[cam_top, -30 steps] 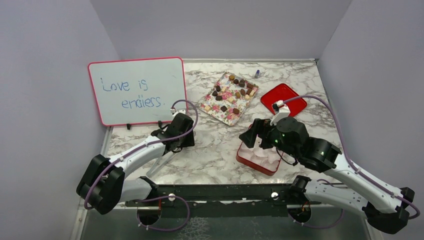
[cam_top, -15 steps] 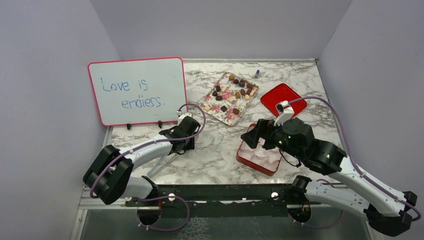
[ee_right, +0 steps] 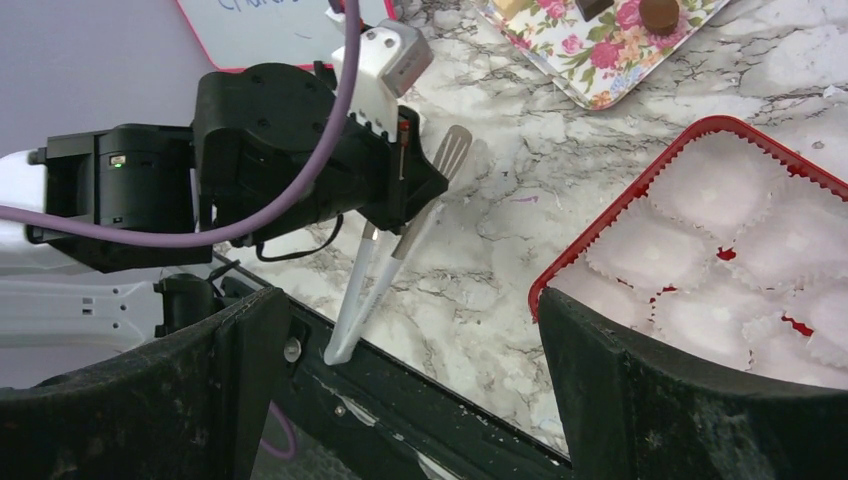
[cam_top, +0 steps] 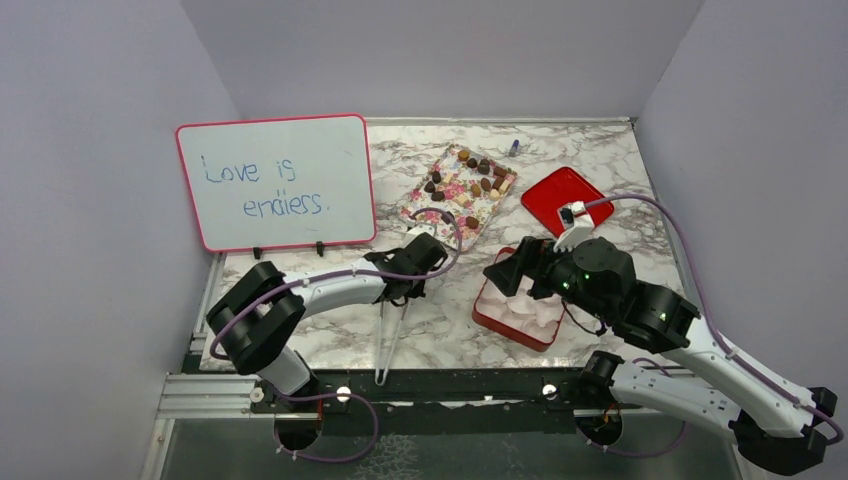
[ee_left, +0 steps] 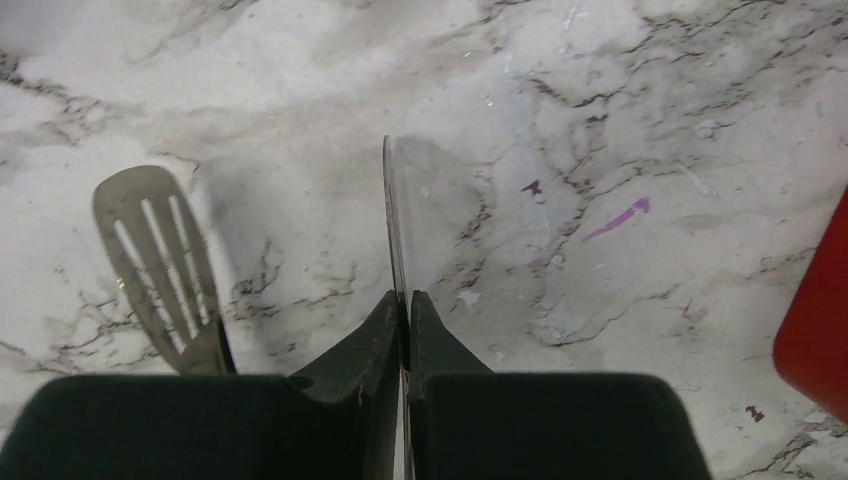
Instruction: Pack the chocolate
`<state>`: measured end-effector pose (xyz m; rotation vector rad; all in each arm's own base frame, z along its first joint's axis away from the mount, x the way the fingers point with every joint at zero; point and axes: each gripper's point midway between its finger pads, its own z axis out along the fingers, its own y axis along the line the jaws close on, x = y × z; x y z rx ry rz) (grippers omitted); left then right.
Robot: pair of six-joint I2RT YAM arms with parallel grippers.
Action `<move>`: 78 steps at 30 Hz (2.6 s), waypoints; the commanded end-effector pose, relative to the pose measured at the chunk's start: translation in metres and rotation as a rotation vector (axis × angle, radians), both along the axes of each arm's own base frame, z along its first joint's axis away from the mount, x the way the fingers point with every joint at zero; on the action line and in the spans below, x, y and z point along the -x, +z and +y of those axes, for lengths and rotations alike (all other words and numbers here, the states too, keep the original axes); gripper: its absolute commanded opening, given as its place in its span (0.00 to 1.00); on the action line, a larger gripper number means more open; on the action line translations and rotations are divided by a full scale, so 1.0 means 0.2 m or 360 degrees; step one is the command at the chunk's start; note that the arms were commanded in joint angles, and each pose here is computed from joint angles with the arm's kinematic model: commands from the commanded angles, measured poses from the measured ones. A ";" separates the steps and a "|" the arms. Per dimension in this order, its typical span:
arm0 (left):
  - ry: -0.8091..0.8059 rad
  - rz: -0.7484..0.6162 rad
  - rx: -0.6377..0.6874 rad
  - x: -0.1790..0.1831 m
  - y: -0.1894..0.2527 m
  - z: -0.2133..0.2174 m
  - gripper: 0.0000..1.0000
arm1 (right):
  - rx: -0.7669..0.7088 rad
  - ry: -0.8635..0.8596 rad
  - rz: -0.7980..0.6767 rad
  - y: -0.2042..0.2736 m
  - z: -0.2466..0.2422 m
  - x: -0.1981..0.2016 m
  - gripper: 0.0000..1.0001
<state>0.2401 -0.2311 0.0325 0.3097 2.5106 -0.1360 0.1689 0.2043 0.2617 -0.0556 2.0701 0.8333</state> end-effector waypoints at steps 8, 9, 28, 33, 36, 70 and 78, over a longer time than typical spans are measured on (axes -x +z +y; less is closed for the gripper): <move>-0.0159 -0.0091 0.0036 -0.11 0.04 -0.29 0.03 | -0.0047 -0.0052 -0.0043 0.09 -0.05 0.01 1.00; -0.0171 -0.0099 0.0043 -0.11 0.05 -0.31 0.03 | -0.0049 -0.0051 -0.0048 0.10 -0.06 0.01 1.00; -0.0135 -0.0073 0.0211 0.06 0.29 -0.22 0.99 | -0.0140 -0.0011 -0.0081 0.14 -0.05 0.05 1.00; -0.0111 0.0034 0.0184 0.18 0.26 -0.11 0.99 | -0.0160 -0.0029 -0.0132 0.18 -0.08 0.04 1.00; -0.0122 0.0117 0.0110 0.26 0.21 -0.04 0.99 | -0.0167 -0.0032 -0.0139 0.19 -0.09 0.04 1.00; -0.0129 0.0189 -0.0046 0.37 -0.07 -0.07 0.67 | -0.0037 -0.0087 -0.0002 0.04 -0.08 0.02 1.00; -0.0097 0.0174 -0.0108 0.37 -0.11 -0.03 0.59 | -0.0027 -0.0055 0.0025 0.03 -0.06 0.03 1.00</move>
